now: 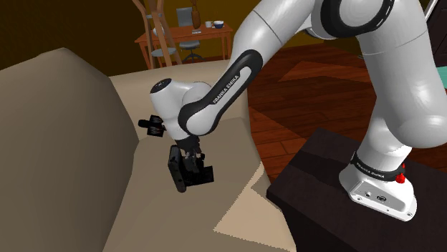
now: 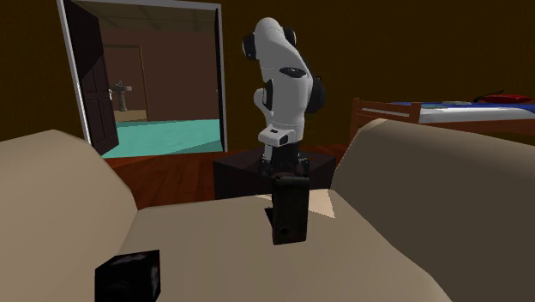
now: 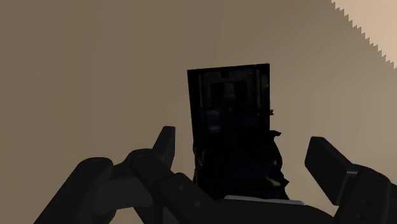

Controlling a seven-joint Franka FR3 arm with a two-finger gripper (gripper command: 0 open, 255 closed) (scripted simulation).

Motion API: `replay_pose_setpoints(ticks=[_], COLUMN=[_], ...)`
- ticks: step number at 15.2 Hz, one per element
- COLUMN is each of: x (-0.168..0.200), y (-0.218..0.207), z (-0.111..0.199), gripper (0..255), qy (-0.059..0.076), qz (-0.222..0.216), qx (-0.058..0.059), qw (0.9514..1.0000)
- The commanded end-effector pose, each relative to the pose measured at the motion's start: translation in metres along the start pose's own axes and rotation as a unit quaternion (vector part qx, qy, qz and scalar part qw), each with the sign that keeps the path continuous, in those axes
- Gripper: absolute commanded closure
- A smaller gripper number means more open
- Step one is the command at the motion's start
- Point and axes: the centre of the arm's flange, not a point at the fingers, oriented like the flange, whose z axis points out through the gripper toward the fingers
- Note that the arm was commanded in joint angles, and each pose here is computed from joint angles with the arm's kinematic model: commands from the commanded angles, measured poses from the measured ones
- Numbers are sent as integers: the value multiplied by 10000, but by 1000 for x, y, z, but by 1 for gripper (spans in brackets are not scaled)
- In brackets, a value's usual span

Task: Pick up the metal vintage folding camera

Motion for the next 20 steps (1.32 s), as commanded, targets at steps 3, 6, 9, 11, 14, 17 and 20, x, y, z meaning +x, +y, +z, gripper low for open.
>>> replay_pose_setpoints(ticks=[3,6,9,11,14,17,20], x=[3,3,3,3,3,2,-1], y=[-1,-1,-1,-1,-1,-1,0], z=[20,23,23,23,24,13,-3], gripper=[0,255,255,255,255,255,255], qy=[1,1,1,1,1,1,1], qz=[-5,-5,-5,-5,-4,-5,-5], qx=[-1,-1,-1,-1,-1,-1,-1], qw=[10000,10000,10000,10000,10000,10000,10000])
